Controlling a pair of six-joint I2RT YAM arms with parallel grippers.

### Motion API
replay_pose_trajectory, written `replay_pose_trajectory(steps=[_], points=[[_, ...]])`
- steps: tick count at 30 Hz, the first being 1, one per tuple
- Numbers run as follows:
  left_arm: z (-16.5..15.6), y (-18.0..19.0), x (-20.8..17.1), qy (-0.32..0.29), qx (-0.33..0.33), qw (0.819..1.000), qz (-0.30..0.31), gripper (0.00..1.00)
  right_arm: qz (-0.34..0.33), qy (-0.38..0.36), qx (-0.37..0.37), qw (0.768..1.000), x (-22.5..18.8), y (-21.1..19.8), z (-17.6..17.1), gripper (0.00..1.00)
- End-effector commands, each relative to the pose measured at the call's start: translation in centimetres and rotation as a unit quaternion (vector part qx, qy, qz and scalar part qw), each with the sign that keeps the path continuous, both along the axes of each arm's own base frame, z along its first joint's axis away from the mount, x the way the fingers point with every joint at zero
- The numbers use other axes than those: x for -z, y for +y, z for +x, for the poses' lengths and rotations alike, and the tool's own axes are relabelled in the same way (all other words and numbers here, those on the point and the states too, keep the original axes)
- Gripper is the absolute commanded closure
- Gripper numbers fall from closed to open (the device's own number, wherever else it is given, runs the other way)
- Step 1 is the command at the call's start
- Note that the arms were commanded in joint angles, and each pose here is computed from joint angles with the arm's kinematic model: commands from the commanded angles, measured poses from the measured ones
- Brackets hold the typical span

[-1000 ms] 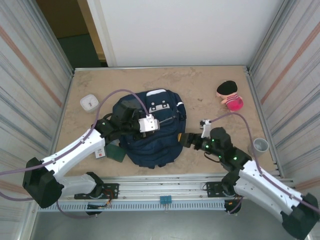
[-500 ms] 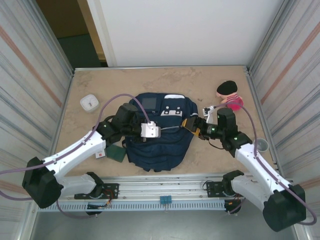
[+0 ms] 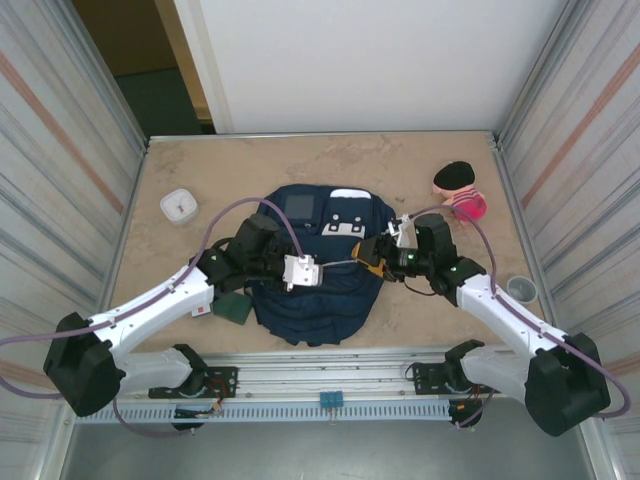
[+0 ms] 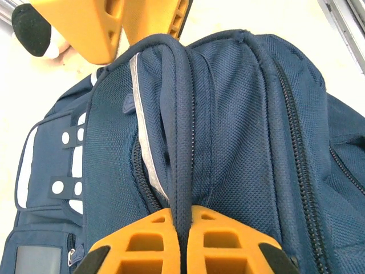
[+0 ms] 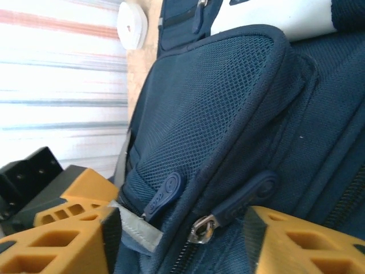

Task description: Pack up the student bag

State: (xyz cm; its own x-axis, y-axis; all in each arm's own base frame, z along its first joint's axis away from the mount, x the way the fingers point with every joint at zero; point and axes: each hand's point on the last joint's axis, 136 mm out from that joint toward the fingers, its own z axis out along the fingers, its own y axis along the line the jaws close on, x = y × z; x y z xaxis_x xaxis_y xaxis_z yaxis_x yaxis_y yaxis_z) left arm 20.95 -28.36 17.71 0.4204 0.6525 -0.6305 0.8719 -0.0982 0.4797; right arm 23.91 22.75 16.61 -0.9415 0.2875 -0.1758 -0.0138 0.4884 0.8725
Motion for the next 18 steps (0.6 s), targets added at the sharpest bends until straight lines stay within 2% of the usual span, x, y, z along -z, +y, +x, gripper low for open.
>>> replay_pose_trajectory(steps=[1,5,8,10,13,17,18], points=[[0.0,-1.3,-3.5,-0.066,0.026,0.996,-0.048,1.00,0.012,-0.021,-0.007,1.000,-1.4,1.2,0.7,0.51],[0.1,-1.3,-3.0,-0.066,0.019,0.997,-0.039,1.00,0.007,-0.018,-0.004,1.000,-0.7,1.6,1.1,0.69],[0.3,-0.9,-2.6,-0.058,-0.001,0.998,-0.033,0.95,0.005,-0.023,-0.006,1.000,-0.6,1.9,1.0,0.86],[0.4,-0.6,-2.4,-0.052,-0.014,0.998,-0.033,0.88,0.004,-0.027,-0.005,1.000,-0.8,2.0,1.0,0.92],[0.3,-0.3,-2.3,-0.030,-0.037,0.998,-0.037,0.73,0.003,-0.034,-0.001,0.999,-0.9,2.0,0.9,0.96],[-0.5,-1.1,-2.5,-0.005,-0.056,0.997,-0.047,0.43,0.006,-0.044,0.006,0.999,-1.4,2.0,0.9,0.97],[-0.4,-1.5,-2.6,-0.010,-0.067,0.996,-0.052,0.39,0.006,-0.046,0.008,0.999,-1.5,2.0,1.0,0.97]])
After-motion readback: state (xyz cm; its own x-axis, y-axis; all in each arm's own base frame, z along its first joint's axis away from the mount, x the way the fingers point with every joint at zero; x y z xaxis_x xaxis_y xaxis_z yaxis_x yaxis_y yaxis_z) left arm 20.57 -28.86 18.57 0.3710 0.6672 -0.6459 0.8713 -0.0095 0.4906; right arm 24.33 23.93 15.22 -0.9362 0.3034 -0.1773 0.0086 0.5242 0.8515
